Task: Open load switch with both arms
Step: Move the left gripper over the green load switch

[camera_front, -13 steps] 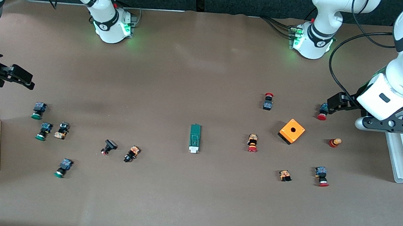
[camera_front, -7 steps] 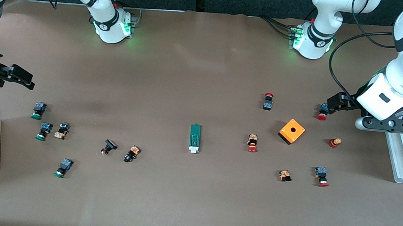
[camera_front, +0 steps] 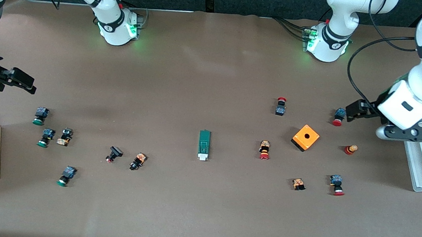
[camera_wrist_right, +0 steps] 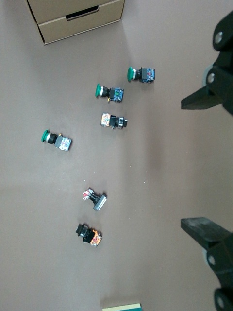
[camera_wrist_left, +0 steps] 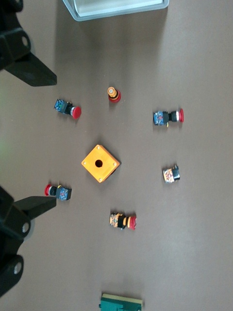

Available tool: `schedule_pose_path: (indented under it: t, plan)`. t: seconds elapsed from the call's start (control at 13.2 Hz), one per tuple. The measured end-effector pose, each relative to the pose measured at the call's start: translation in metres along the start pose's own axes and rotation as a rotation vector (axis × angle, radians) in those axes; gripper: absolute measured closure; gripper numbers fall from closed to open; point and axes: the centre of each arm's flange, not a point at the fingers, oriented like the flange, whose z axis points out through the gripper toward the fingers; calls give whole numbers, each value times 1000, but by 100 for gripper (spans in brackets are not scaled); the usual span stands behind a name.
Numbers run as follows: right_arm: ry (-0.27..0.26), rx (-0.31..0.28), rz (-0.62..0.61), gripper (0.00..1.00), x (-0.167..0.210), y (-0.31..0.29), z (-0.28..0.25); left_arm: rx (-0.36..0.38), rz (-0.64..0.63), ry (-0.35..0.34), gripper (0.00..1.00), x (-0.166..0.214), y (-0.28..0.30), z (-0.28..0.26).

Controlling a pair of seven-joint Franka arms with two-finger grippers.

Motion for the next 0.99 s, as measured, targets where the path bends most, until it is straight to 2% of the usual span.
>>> schedule_pose_path:
  t: [0.38,0.76,0.99]
  plan:
    - [0,0,0,0,0,0,0,-14,-18,-9,0,10,-34,5]
    - [0,0,0,0,0,0,0,-8,24,-6,0,8,-13,4]
    - [0,0,1,0,0,0,0,-6,18,33,0,15,-12,4]
